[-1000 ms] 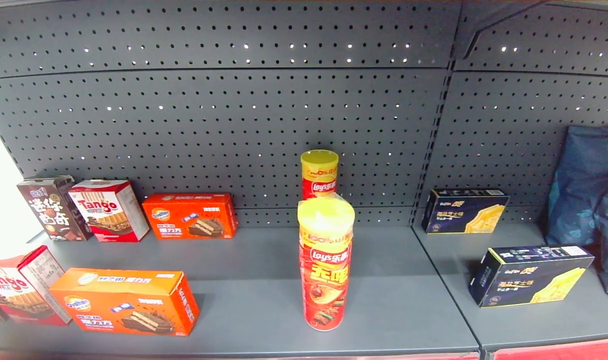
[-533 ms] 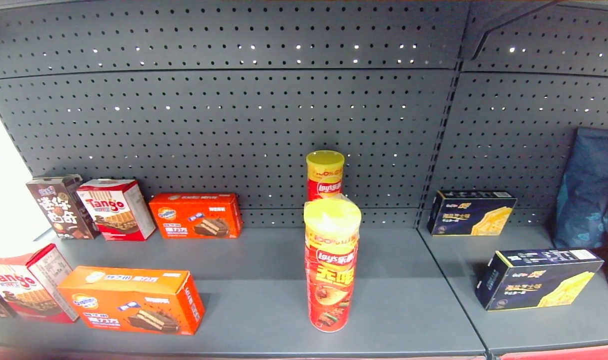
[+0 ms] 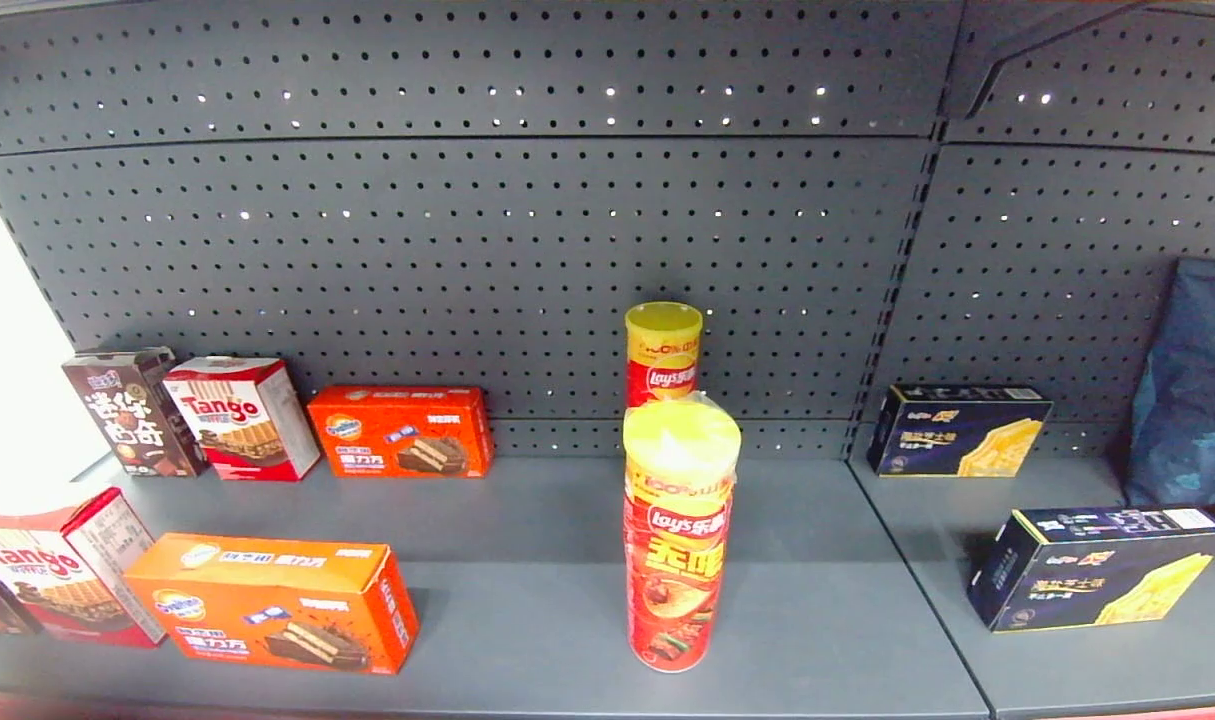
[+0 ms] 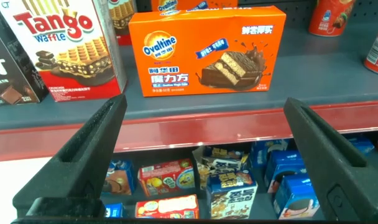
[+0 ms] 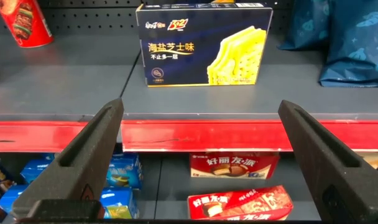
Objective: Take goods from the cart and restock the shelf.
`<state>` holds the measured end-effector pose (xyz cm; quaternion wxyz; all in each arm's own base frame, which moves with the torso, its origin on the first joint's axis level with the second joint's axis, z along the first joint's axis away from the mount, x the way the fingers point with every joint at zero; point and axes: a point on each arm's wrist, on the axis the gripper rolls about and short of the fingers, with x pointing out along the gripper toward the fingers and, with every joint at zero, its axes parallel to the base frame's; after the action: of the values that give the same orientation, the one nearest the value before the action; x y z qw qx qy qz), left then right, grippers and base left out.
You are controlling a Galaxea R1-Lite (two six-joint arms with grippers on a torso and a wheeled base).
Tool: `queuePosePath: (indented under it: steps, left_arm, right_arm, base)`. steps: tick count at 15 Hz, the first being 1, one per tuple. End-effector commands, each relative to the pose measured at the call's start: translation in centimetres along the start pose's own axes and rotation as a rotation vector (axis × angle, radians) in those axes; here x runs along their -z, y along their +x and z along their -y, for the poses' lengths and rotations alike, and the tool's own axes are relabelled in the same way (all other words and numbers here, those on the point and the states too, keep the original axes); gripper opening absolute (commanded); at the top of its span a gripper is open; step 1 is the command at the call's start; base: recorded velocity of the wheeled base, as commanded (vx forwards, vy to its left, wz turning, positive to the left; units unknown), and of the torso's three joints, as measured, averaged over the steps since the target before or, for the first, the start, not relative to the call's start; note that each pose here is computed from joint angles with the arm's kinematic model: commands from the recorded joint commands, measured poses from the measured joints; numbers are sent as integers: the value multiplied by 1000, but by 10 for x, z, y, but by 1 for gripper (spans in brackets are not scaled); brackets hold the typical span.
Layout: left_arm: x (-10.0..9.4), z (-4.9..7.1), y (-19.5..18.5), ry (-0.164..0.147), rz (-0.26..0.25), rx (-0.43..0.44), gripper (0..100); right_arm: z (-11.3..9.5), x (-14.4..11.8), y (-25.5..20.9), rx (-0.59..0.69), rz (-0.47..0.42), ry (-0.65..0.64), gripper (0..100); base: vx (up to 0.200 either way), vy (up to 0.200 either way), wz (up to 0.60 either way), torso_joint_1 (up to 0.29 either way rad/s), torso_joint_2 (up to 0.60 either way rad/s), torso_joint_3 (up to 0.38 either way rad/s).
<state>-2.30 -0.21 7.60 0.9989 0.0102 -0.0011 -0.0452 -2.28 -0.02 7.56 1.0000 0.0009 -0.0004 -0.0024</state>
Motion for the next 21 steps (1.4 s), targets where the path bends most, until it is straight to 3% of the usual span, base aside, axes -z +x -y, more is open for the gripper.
queuePosePath:
  steps: [1, 3, 21]
  left_arm:
    - [0, 0, 0, 0, 0, -1, 100]
    - [0, 0, 0, -2, 0, -1, 100]
    - [0, 0, 0, -2, 0, -1, 100]
  right_arm:
    - [0, 0, 0, 0, 1, 0, 100]
    - [0, 0, 0, 0, 1, 0, 100]
    - [0, 0, 0, 0, 1, 0, 100]
  base:
    - [0, 0, 0, 0, 0, 0]
    - [0, -200, 0, 2, -2, 2]
    - [0, 0, 0, 0, 0, 0]
